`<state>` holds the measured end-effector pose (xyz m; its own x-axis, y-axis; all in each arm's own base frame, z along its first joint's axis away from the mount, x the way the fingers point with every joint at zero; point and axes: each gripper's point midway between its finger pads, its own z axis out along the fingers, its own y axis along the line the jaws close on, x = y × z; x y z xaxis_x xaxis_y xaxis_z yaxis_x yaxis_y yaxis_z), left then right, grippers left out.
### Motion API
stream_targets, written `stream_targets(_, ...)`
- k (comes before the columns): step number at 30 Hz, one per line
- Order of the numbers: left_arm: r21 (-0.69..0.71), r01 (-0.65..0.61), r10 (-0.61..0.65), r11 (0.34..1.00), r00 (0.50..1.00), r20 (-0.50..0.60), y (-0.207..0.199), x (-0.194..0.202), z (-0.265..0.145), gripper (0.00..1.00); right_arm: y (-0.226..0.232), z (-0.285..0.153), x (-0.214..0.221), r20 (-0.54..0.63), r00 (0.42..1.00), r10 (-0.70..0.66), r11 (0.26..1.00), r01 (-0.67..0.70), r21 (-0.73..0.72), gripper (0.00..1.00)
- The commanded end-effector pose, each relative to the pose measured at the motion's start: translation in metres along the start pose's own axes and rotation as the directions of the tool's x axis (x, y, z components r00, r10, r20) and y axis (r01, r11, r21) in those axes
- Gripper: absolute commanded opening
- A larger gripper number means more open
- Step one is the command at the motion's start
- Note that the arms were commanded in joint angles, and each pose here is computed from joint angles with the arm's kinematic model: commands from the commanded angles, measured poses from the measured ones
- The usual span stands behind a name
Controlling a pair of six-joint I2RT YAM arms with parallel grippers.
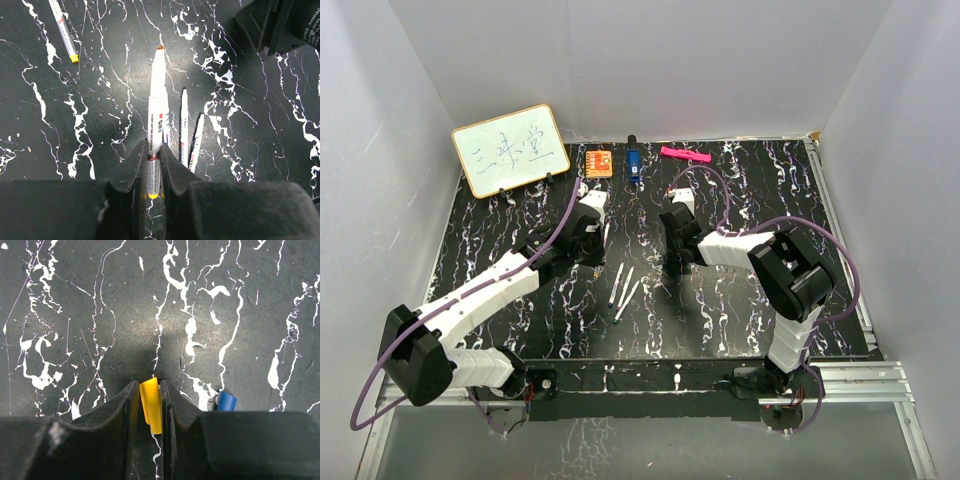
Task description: Insert the pens into the pen caps
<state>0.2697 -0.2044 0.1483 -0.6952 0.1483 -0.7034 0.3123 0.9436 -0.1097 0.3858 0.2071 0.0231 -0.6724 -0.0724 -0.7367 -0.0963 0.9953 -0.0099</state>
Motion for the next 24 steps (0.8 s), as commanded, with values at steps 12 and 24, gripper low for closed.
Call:
stream_targets(12,0.002,0.02,-0.02,1.0,1.0,0.015,0.002,0.001,-0.004,0.0,-0.008,-0.009,0.054,-0.212,0.977,-0.038,0.999,0.04,0.004,0.27)
stream_targets(24,-0.005,0.025,-0.025,1.0,1.0,0.004,0.003,0.004,-0.001,0.0,-0.005,-0.019,0.064,-0.245,0.969,-0.042,0.999,0.041,-0.011,0.26)
